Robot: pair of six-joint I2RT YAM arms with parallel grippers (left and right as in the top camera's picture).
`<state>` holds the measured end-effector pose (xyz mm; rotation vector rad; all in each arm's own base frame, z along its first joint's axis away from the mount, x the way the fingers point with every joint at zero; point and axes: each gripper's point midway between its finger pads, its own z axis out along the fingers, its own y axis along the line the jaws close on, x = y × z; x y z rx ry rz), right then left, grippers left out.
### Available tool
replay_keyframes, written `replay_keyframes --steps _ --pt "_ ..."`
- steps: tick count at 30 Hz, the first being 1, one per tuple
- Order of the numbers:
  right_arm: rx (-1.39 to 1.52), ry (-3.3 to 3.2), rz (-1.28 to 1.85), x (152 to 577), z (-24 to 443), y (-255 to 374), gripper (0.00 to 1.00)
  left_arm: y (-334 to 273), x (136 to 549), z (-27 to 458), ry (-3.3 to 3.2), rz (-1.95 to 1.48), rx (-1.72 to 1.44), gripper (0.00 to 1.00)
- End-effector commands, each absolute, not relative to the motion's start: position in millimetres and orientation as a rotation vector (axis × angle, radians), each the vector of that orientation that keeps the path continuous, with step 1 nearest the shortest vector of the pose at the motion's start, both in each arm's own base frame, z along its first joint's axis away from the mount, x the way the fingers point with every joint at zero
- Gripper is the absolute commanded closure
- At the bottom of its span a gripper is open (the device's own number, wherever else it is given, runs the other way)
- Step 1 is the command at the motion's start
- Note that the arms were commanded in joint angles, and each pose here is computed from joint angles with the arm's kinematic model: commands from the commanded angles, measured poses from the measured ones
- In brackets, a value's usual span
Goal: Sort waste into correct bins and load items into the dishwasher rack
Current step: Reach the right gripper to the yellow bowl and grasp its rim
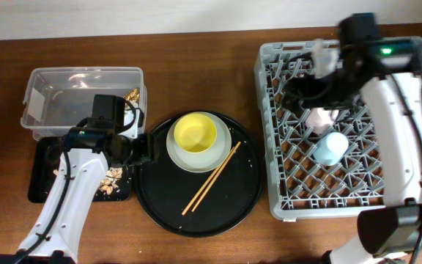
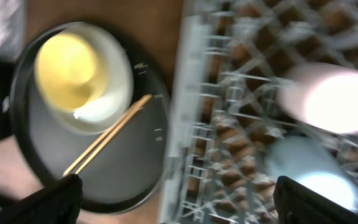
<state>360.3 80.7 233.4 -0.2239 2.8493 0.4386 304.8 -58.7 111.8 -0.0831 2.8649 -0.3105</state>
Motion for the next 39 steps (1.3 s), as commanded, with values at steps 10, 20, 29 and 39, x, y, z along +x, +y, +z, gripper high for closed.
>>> replay_keyframes --steps 10,20,29,39 --pt "-0.491 2.904 0.493 362 174 217 0.12 16 289 110 2.873 -0.071 -0.550 0.23" --pt "-0.409 3.159 0.431 356 66 257 0.39 24 288 110 2.869 -0.067 -0.586 0.23" --pt "-0.311 3.165 0.422 371 35 263 0.70 20 288 110 2.871 -0.095 -0.583 0.23" --pt "-0.181 3.172 0.267 376 38 244 0.96 17 288 110 2.873 -0.121 -0.580 0.23"
